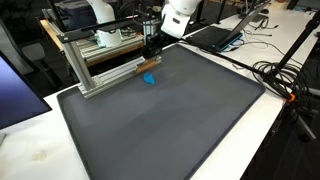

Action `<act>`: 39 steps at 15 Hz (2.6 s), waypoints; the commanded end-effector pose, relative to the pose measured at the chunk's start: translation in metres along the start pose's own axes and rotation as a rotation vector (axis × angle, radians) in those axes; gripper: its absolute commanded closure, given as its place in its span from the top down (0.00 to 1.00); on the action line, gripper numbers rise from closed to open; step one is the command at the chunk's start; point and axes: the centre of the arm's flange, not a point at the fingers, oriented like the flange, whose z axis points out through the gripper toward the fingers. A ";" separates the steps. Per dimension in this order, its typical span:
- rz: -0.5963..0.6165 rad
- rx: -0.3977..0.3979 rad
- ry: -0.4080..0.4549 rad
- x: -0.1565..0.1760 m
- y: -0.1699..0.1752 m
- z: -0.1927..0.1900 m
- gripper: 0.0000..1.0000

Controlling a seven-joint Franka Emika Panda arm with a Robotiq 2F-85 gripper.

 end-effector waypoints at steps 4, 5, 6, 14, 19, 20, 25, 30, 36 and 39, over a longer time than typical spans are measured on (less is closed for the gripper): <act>0.000 0.014 -0.042 0.033 0.002 0.020 0.22; 0.000 0.014 -0.039 0.036 0.002 0.022 0.22; 0.004 0.016 -0.029 0.039 0.002 0.023 0.22; 0.003 0.024 0.145 0.042 0.001 -0.007 0.22; 0.000 0.025 0.275 0.037 -0.001 -0.032 0.22; 0.000 0.021 0.300 0.035 -0.002 -0.038 0.22; 0.000 0.013 0.376 0.027 -0.001 -0.057 0.22; 0.010 0.013 0.393 0.004 -0.001 -0.068 0.22; -0.220 -0.019 0.455 -0.029 0.004 -0.057 0.22; -0.388 -0.061 0.419 -0.070 -0.006 -0.061 0.22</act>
